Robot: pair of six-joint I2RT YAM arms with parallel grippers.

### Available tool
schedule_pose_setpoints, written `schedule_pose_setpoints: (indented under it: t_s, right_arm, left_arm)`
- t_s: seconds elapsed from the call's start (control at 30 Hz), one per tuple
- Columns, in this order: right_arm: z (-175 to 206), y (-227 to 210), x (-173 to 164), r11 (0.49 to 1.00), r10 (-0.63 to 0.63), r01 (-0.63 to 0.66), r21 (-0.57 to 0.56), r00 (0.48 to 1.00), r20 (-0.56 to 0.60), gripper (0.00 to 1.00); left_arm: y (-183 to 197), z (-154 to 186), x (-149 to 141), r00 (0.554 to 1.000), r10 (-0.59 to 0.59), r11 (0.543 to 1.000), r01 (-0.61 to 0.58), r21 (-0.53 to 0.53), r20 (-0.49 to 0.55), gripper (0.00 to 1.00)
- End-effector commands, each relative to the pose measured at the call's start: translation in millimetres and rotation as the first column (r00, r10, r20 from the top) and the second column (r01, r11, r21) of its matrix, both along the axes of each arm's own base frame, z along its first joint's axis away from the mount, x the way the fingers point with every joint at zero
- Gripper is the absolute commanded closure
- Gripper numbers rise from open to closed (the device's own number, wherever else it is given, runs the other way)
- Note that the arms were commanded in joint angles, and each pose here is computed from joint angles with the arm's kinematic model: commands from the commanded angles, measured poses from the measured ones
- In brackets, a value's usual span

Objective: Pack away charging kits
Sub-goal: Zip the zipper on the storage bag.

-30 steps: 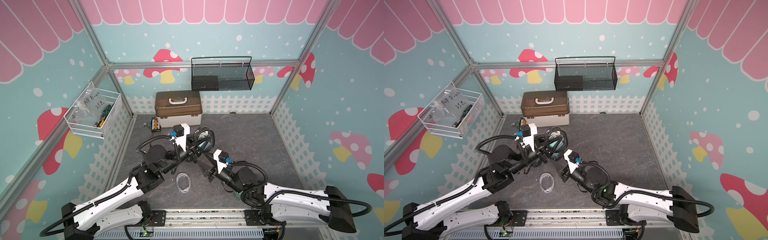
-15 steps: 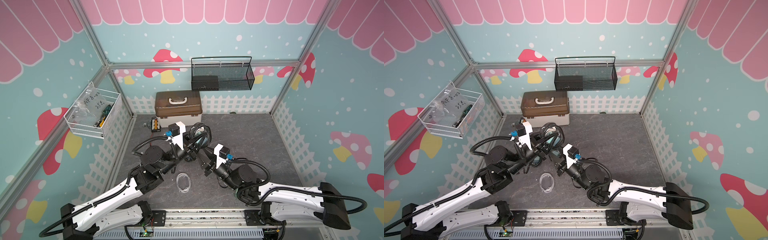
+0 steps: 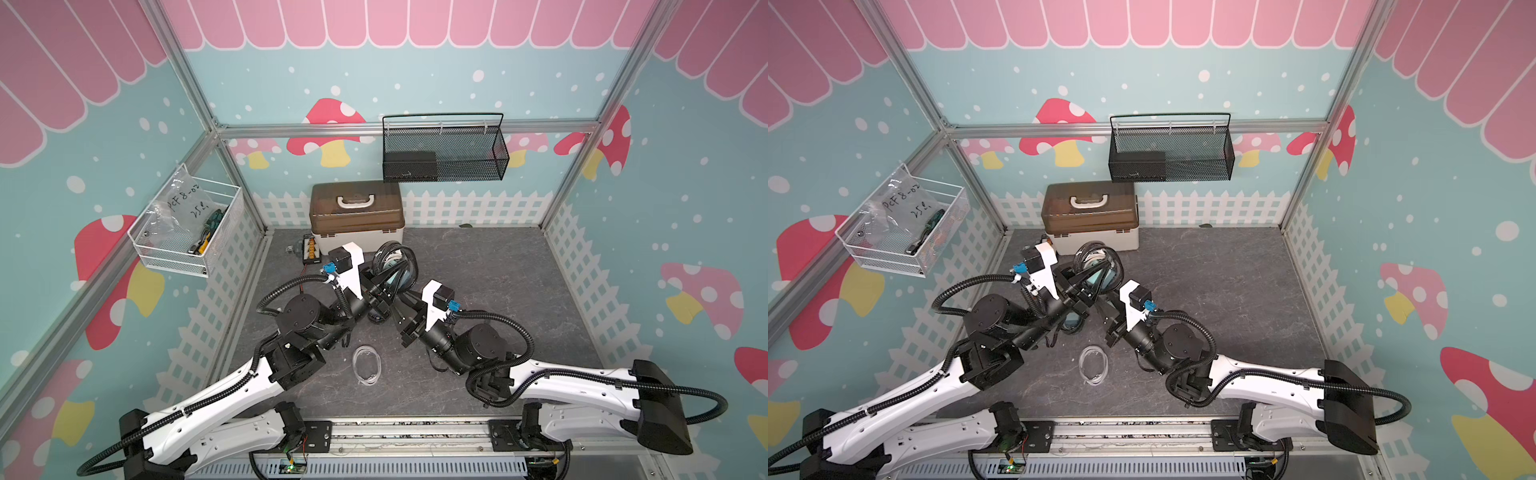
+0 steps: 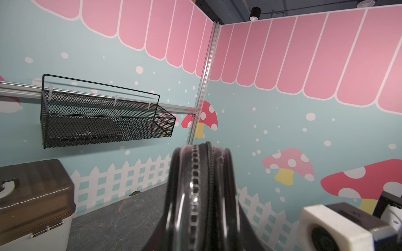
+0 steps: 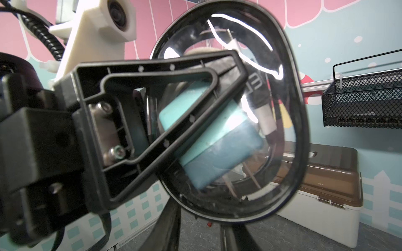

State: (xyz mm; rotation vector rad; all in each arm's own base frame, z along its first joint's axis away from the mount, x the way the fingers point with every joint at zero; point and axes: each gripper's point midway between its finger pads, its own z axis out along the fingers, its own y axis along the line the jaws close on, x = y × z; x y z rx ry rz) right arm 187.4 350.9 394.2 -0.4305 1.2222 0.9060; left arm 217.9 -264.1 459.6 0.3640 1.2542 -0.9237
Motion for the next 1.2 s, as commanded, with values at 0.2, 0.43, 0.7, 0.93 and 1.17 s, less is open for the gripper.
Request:
schedule_pose_setpoints:
  t_s: [0.2,0.43,0.7,0.93,1.17]
  right_arm:
    - [32.2,-0.8,-2.3,0.994,0.016,-0.017,0.112,1.000,0.006,0.85]
    - [30.9,-1.4,1.5,0.993,0.001,0.000,0.121,1.000,-0.012,0.94]
    - [12.5,-15.1,10.7,0.991,-0.073,0.079,0.105,0.996,-0.055,1.00]
    - [-14.3,-34.4,26.8,0.981,-0.176,0.183,0.065,0.980,-0.097,1.00]
    - [-25.6,-51.6,45.1,0.972,-0.226,0.232,0.041,0.967,-0.118,1.00]
  left_arm:
    - [5.4,-2.3,1.4,1.000,0.029,0.999,-0.029,-0.025,0.006,1.00]
    - [5.9,-5.5,4.2,0.999,0.041,0.999,-0.041,-0.035,0.000,1.00]
    - [15.6,-3.7,4.1,0.998,0.068,0.995,-0.068,-0.072,-0.005,1.00]
    - [21.6,-1.3,-2.5,0.999,0.053,0.994,-0.053,-0.093,-0.002,1.00]
    - [25.6,-3.9,-8.8,1.000,0.030,0.994,-0.031,-0.103,-0.007,1.00]
